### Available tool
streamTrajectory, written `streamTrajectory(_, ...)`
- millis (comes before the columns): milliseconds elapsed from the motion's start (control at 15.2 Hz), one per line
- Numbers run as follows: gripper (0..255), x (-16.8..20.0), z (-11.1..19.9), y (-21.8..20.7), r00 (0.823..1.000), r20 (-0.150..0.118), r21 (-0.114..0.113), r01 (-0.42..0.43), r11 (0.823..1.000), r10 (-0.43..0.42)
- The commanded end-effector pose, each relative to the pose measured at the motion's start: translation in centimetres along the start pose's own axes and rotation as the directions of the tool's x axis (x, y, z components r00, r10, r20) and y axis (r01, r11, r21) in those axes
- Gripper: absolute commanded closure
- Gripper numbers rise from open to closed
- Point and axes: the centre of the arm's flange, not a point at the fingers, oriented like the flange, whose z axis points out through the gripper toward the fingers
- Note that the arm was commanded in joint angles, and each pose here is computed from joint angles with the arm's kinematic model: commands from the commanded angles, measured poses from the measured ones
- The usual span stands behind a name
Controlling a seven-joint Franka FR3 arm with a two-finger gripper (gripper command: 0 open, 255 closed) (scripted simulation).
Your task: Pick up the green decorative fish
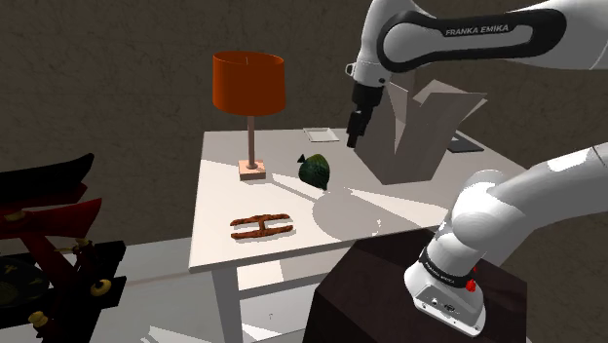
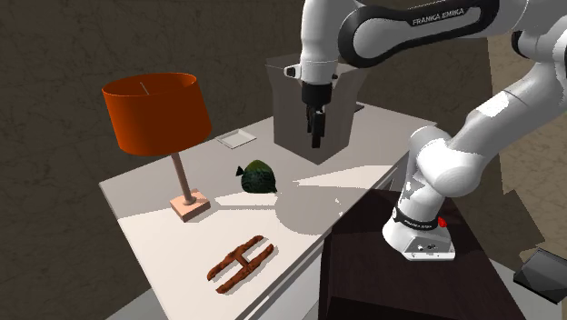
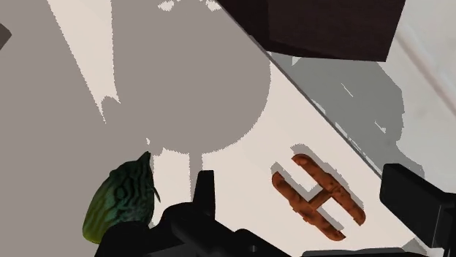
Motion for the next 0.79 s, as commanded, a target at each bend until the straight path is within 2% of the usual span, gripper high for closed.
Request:
streamTrajectory(0,0,0.8,2.0,0.8,1.0,-0.013,-0.025,0.019,1.0,-0.019)
streamTrajectory(726,0,6.5,13.5,5.0,0.991,-0.056,-0.157,0.109,0.982,-0.119)
